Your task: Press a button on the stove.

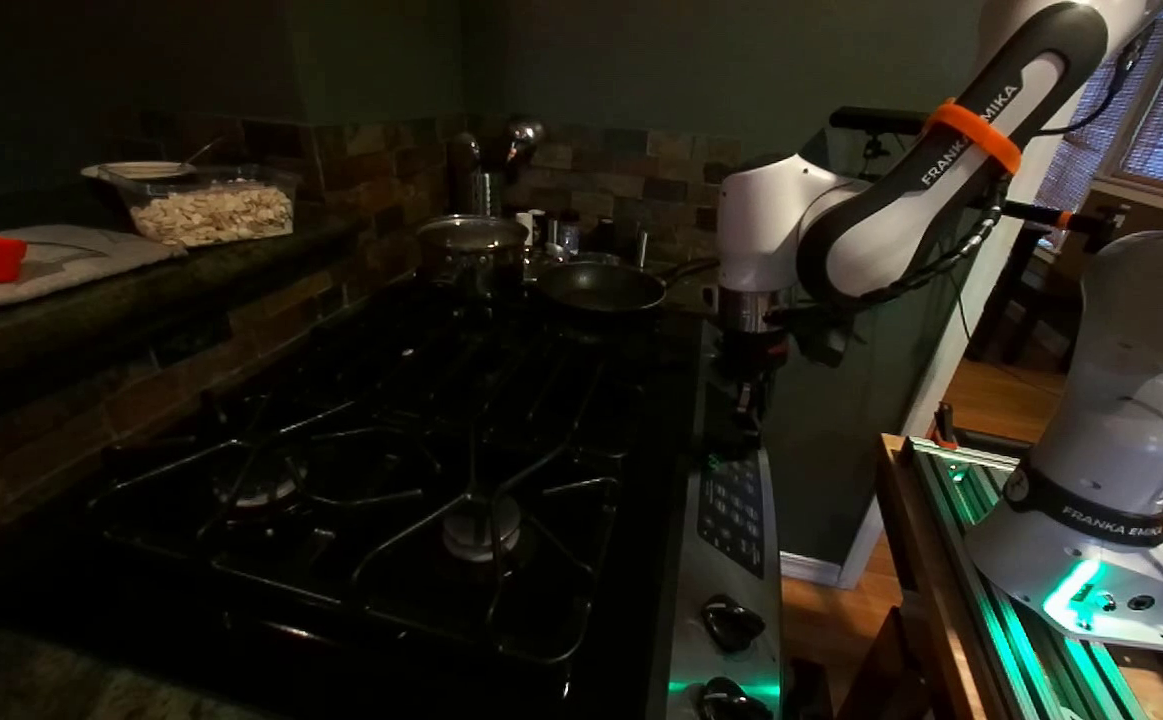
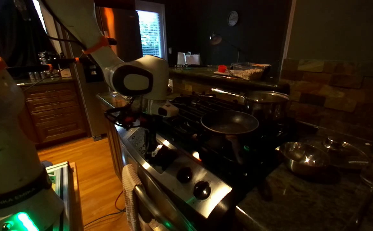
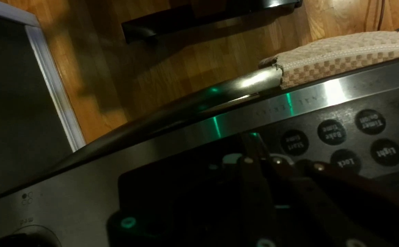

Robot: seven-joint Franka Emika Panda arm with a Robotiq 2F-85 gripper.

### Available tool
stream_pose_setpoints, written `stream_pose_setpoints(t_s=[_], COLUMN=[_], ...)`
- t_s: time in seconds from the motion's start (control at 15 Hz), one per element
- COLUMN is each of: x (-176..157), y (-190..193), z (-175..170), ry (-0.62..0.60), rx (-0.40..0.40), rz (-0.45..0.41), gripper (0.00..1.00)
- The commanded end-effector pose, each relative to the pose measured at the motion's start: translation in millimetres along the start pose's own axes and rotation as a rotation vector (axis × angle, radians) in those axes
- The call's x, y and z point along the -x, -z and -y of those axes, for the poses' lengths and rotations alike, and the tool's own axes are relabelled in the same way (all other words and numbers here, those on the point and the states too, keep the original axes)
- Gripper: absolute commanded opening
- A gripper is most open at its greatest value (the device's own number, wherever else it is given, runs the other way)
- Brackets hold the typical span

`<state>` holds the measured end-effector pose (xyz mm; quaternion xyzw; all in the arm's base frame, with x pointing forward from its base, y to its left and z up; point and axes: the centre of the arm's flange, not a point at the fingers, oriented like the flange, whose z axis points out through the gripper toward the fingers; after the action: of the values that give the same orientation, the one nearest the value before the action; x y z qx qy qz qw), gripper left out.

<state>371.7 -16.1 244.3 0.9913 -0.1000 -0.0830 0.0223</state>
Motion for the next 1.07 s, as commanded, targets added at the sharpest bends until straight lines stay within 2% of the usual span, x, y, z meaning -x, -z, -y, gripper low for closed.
stream_pose_setpoints(t_s=[0.0, 0.2, 0.33, 0.6, 1.0], x=[-10.0, -10.9, -14.3, -24.3, -5.1], y=[-9.4, -14.2, -19.8, -34.7, 4.1], z=[9.7, 9.0, 9.3, 7.5, 1.5], ry=[-0.017, -0.015, -0.021, -0.02, -0.003], rx=[-0.01, -0.009, -0.042, -0.038, 0.026], rz=[-0.063, -0.068, -0.082, -0.05, 0.037], gripper=[0.0, 0.0, 0.0, 0.0, 0.0])
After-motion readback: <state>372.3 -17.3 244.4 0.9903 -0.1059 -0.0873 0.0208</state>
